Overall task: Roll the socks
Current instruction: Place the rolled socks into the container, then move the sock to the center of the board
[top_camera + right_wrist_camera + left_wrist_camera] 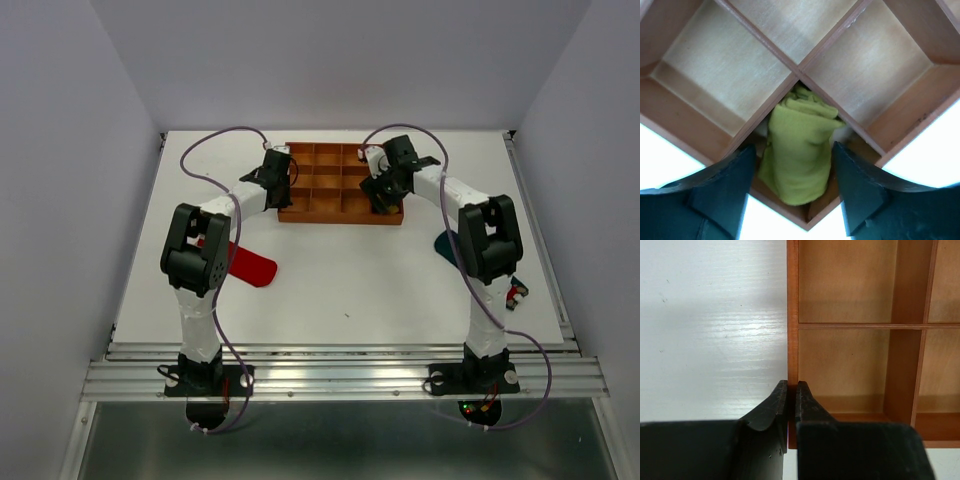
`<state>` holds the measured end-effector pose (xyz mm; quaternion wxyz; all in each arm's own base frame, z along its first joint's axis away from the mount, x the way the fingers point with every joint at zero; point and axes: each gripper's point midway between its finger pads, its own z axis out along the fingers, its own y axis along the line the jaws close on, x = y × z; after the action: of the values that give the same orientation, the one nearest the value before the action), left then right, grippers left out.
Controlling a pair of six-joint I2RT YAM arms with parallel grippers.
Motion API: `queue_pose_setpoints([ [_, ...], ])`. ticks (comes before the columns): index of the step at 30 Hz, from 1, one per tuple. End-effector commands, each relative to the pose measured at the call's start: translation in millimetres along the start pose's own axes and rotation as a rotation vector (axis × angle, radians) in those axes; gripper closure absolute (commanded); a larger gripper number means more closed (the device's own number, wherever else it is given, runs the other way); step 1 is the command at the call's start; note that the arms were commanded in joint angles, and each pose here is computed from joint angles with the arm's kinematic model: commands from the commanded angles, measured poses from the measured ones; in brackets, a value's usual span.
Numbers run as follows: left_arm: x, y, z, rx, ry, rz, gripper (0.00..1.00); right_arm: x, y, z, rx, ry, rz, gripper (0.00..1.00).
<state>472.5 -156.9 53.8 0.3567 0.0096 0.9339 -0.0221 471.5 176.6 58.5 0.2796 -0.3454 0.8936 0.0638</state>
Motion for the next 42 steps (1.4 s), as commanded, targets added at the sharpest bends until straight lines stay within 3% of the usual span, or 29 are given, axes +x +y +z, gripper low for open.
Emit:
queue_pose_setpoints([
  [1,16.1,2.0,11.0,-0.026,0.052,0.005,1.00,-21.8,2.6,-36.9,0.018,-0.062,-0.008,0.20],
  [3,16.5,2.3,12.2,-0.031,0.056,0.003,1.00,-24.9,3.2,-42.7,0.017,-0.076,-0.014,0.18],
  [4,13.9,1.8,12.2,-0.031,0.051,0.000,1.00,-25.8,4.0,-45.5,0.014,-0.082,-0.018,0.00],
  [12,10.0,1.7,11.5,-0.042,0.049,-0.025,1.00,-46.8,0.0,-74.5,0.067,-0.192,0.035,0.00],
  [13,7.1,1.8,10.6,-0.046,0.044,-0.029,1.00,-60.2,-4.4,-85.1,0.095,-0.253,0.050,0.00],
  [17,5.2,1.4,8.6,-0.047,0.047,-0.036,0.99,-80.2,-27.6,-116.1,0.255,-0.406,0.245,0.00],
  [22,3.2,2.4,8.8,-0.057,0.050,-0.036,0.81,-84.8,-41.7,-147.1,0.358,-0.509,0.447,0.00],
  [27,-8.8,2.1,-0.6,-0.058,0.031,-0.039,0.43,-67.6,-44.0,-160.0,0.413,-0.519,0.557,0.00],
  [30,-25.7,2.2,-18.8,-0.052,-0.019,-0.066,0.29,-56.2,-44.3,-163.5,0.439,-0.512,0.588,0.00],
  [32,-35.4,1.0,-29.5,-0.040,-0.047,-0.076,0.10,-53.8,-42.7,-173.7,0.443,-0.531,0.606,0.00],
  [37,-87.2,0.1,-84.4,-0.014,-0.181,-0.110,0.01,-55.9,-35.6,-209.0,0.426,-0.615,0.650,0.00],
  [42,-117.9,-0.7,-152.3,0.026,-0.302,-0.171,0.01,-34.2,-33.4,-225.1,0.465,-0.623,0.741,0.00],
])
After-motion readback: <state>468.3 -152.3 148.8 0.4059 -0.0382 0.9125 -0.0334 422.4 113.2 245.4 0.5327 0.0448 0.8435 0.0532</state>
